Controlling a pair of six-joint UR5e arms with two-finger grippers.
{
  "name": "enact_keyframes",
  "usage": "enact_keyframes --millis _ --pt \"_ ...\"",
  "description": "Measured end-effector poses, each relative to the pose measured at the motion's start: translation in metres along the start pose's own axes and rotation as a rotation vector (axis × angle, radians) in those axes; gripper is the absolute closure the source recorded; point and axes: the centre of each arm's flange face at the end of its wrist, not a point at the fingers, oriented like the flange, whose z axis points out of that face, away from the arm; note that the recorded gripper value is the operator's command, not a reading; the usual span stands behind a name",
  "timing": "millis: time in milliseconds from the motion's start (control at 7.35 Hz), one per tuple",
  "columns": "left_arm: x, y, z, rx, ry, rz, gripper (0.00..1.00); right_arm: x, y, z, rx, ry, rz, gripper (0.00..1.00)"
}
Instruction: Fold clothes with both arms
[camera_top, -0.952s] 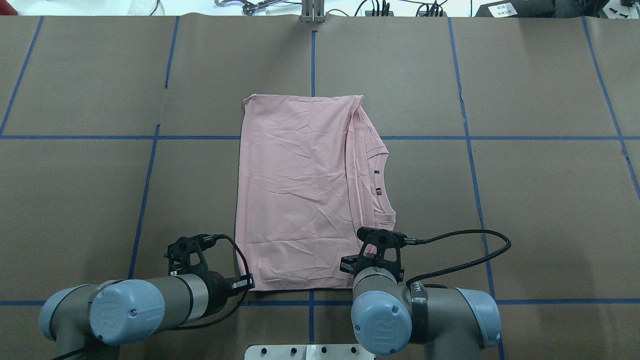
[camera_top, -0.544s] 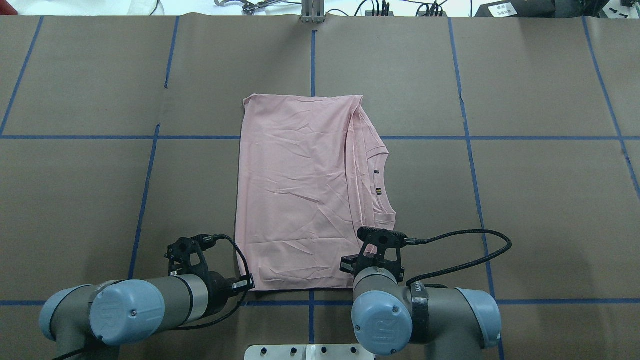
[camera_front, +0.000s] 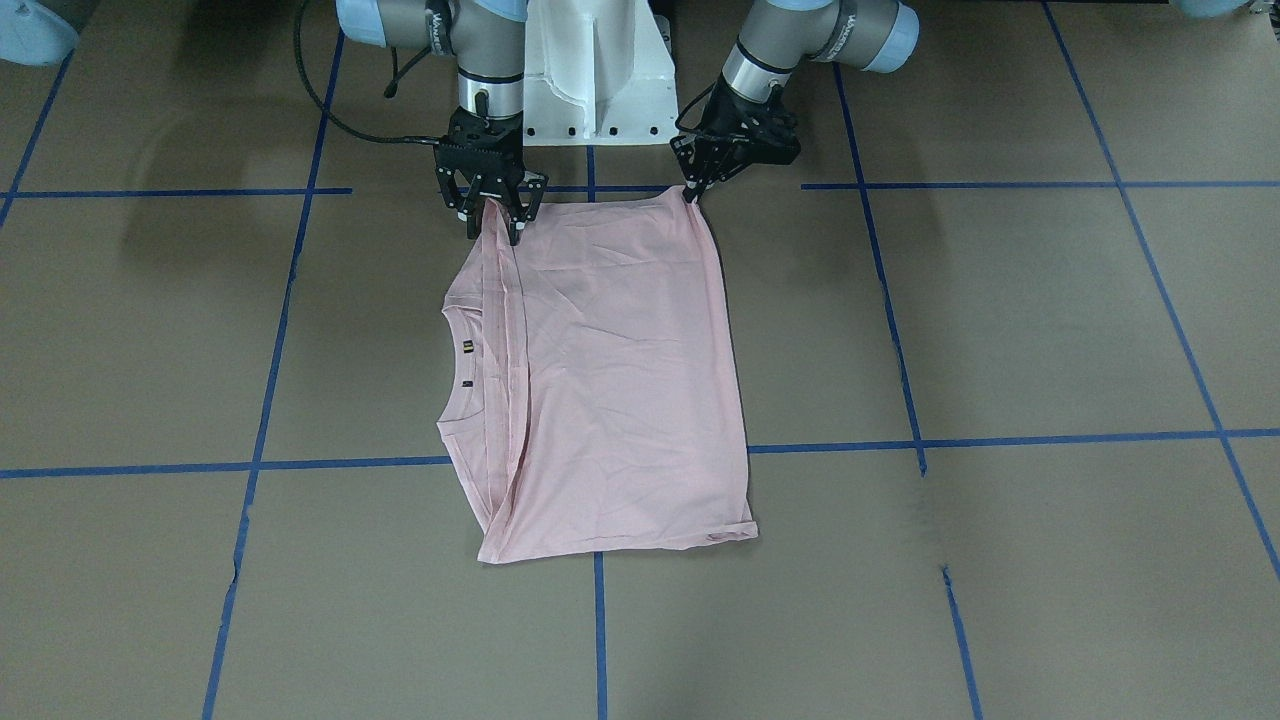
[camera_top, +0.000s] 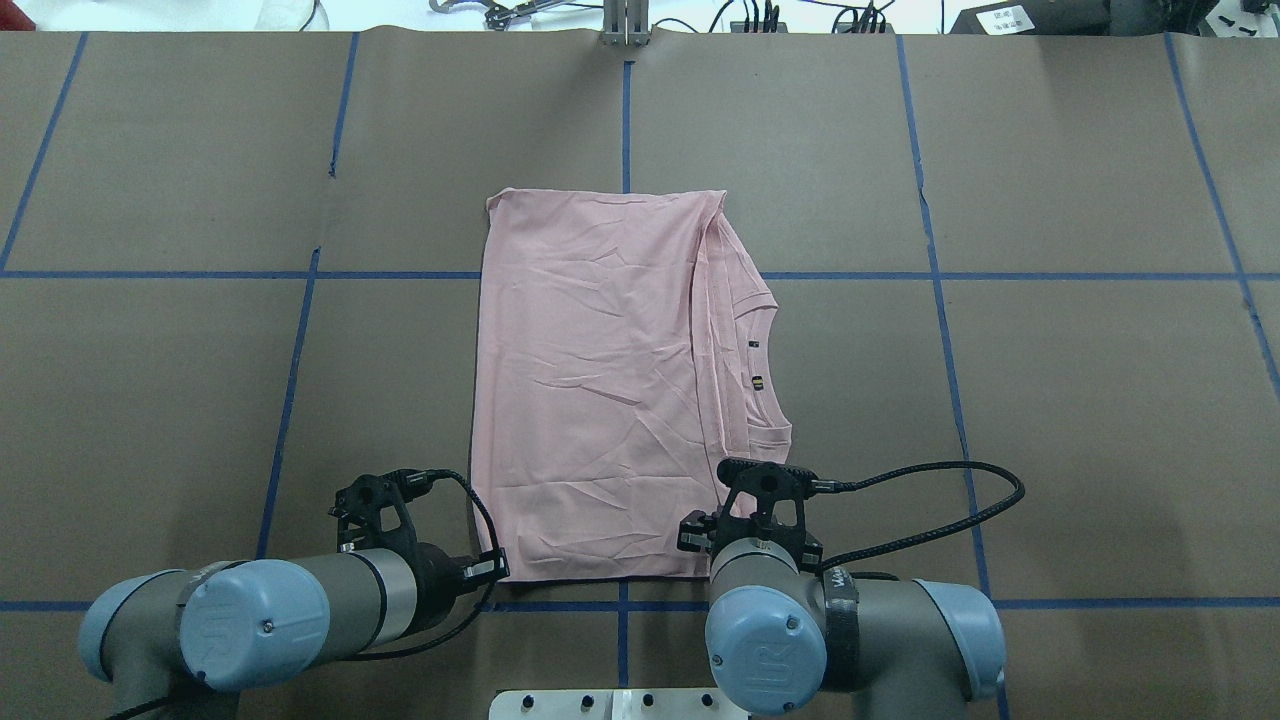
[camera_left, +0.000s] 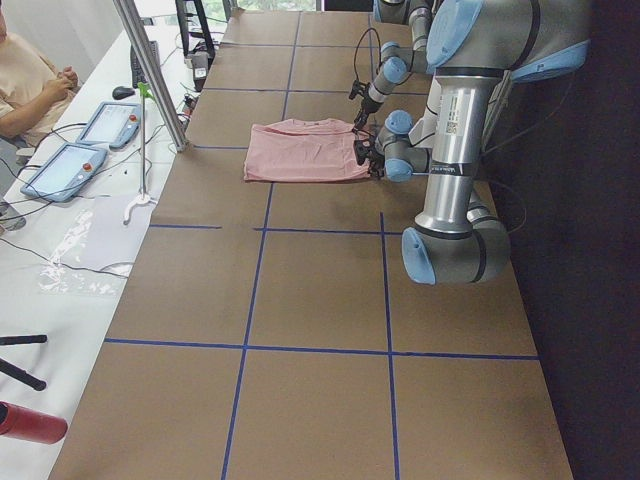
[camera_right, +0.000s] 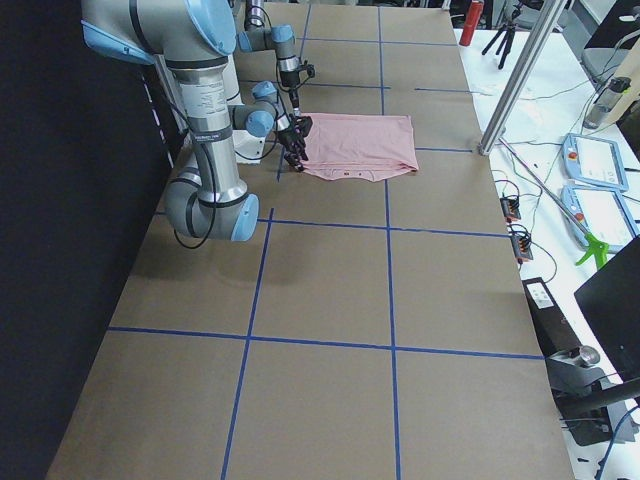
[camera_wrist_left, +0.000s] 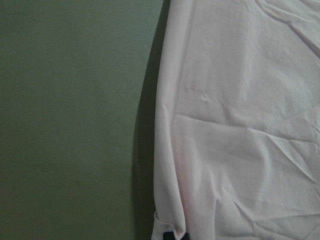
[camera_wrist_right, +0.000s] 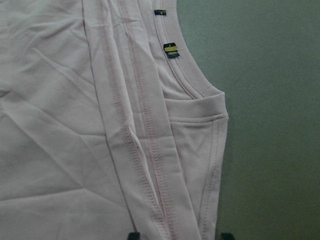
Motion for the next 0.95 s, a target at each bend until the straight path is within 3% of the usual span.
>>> enact_keyframes --millis 544,680,952 --pt "0.0 0.0004 0.0 -0.001 0.0 0.0 1.0 -0.0008 0.0075 0.0008 -0.005 0.002 -0.007 0.68" --pt "0.0002 0.0002 -0.0002 0.0 0.0 -0.001 1.0 -0.0009 0.0079 0.0009 -0.005 0.002 -0.007 0.99" --pt "0.0004 0.0002 -0.0005 0.0 0.001 -0.001 1.0 -0.0015 0.008 0.0006 -0.006 0.002 -0.007 1.0"
